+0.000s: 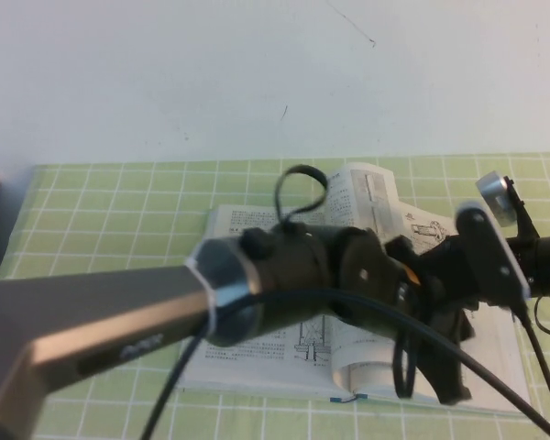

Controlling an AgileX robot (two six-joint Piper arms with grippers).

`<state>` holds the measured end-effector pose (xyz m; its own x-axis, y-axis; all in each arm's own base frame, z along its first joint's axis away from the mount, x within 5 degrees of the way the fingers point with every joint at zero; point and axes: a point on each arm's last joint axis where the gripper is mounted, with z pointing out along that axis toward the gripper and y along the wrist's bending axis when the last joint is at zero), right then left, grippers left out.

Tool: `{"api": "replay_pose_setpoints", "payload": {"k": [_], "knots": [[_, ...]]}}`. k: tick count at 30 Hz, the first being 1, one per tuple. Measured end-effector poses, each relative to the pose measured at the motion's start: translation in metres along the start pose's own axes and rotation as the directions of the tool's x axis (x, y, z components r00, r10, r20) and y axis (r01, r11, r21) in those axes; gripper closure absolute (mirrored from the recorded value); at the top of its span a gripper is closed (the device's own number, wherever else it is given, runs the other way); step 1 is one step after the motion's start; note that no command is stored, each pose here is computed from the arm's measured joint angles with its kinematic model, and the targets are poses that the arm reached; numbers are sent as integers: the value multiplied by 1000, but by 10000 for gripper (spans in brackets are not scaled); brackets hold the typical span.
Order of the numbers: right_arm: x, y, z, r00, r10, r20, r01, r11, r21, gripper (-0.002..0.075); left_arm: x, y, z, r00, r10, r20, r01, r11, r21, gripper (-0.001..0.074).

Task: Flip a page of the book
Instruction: Open the closed book

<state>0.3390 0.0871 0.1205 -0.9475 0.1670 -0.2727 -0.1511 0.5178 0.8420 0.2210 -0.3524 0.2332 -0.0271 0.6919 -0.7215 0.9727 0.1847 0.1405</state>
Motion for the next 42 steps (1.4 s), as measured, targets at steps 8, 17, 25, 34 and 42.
{"api": "replay_pose_setpoints", "payload": {"k": [8, 17, 25, 34, 42], "knots": [[0, 0, 0, 1000, -27, 1, 27, 1000, 0, 391, -10, -10, 17, 996, 67, -50, -68, 997, -20, 738], [0, 0, 0, 999, -42, 3, 42, 999, 4, 391, -27, -8, 6, 977, -9, -214, -52, 959, -279, 738], [0, -1, 0, 999, -46, 5, 46, 999, 10, 391, -32, -32, 14, 977, 8, -211, -48, 982, -183, 738], [0, -1, 0, 999, -48, 4, 48, 999, 10, 391, -6, -38, 53, 953, 29, -303, -66, 991, -114, 738], [0, -1, 0, 999, -50, 4, 50, 999, 10, 391, 5, -28, 63, 947, 10, -320, -53, 990, -127, 738]]}}
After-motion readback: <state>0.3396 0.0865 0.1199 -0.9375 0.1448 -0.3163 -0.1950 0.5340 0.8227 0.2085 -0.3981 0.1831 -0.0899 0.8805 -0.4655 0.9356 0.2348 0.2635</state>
